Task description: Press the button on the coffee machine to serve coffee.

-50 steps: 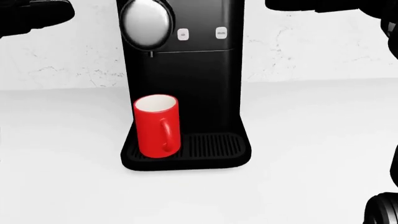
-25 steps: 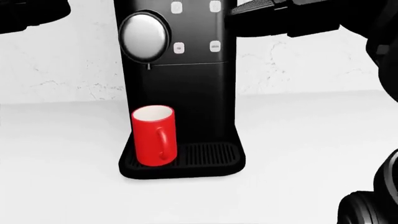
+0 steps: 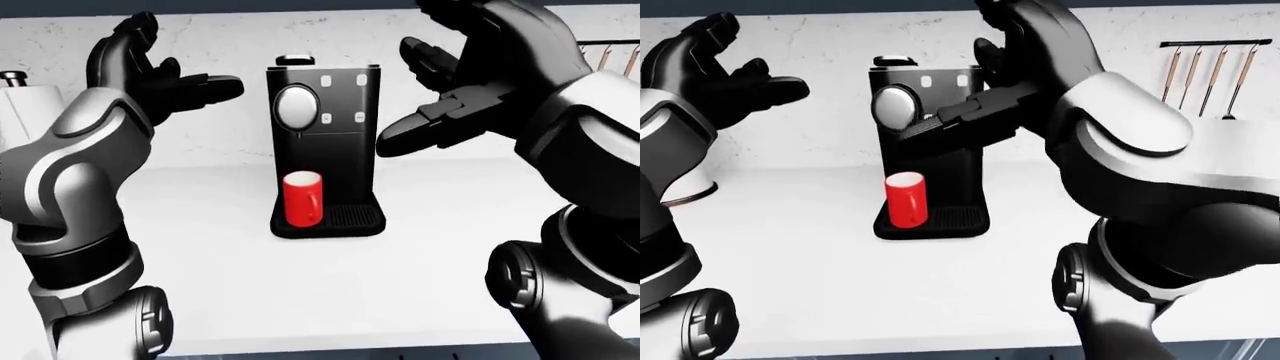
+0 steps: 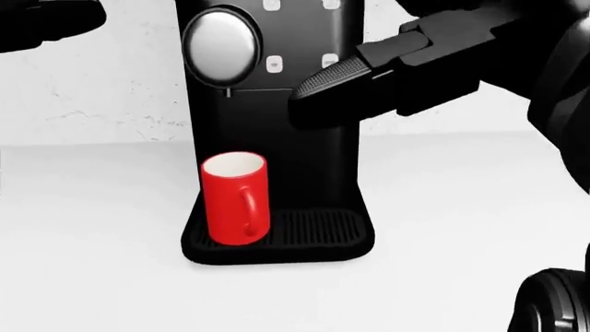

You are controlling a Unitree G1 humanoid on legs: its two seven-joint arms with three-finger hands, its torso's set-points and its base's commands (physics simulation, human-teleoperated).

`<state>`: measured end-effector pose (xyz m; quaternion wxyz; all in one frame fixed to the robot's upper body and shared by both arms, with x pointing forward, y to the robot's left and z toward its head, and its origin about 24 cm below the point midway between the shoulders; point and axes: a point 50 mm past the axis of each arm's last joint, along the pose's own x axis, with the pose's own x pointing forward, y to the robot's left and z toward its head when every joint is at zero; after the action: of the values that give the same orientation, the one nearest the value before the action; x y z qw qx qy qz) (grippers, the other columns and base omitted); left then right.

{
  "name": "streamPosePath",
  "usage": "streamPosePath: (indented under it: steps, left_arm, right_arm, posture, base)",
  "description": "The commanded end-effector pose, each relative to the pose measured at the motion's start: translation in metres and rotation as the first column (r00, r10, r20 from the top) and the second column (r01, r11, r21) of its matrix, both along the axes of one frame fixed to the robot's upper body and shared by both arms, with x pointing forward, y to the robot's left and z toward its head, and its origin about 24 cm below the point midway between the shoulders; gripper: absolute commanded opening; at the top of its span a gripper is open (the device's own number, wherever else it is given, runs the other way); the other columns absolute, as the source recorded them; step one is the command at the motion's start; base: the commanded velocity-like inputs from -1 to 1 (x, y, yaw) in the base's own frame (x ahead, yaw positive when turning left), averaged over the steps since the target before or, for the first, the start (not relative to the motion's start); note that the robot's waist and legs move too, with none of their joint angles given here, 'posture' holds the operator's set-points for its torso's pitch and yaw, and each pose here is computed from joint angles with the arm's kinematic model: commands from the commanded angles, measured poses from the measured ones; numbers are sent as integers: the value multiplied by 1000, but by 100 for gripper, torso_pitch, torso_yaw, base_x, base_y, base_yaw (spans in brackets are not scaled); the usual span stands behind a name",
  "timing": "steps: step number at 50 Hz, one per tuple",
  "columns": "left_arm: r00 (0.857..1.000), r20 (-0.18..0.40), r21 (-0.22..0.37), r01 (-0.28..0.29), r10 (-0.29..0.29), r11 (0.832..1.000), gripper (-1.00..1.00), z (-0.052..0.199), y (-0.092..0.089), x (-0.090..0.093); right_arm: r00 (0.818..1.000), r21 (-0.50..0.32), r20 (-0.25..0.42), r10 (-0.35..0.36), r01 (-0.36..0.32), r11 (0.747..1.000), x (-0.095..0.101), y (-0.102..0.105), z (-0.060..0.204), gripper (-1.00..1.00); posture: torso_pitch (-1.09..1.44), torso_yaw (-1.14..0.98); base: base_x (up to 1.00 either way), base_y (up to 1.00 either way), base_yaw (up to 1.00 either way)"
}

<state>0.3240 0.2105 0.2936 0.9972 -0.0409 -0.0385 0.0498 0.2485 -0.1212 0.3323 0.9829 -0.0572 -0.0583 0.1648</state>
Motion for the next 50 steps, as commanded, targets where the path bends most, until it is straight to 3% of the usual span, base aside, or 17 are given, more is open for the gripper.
streamPosePath:
  steps: [1, 8, 24, 36, 50]
  left_arm:
    - [997, 74, 1, 1, -1, 1000, 100, 15, -1, -4]
    - [997, 76, 6, -1, 1, 1000, 100, 15, -1, -3]
    - [997, 77, 4, -1, 1, 1000, 100, 17, -2, -3]
    - [998, 69, 4, -7, 6, 1000, 100, 13, -1, -3]
    - [998, 64, 3, -15, 15, 1000, 100, 9, 2, -3]
  right_arm:
    - [999, -3, 31, 13, -13, 1000, -10, 2, 6, 100]
    - [997, -13, 11, 82, -82, 997, -29, 6, 0, 100]
    - [994, -35, 24, 111, -110, 993, -50, 9, -2, 100]
    - [990, 1, -61, 131, -131, 991, -41, 13, -18, 100]
    - [982, -21, -99, 163, -166, 986, -40, 26, -31, 100]
  posture:
    - [-68, 0]
    - [-68, 0]
    - [-68, 0]
    - [-68, 0]
    - [-68, 0]
  base:
    - [0, 0, 0]
    - [0, 0, 0]
    - [0, 0, 0]
    - [0, 0, 0]
    - [0, 0, 0]
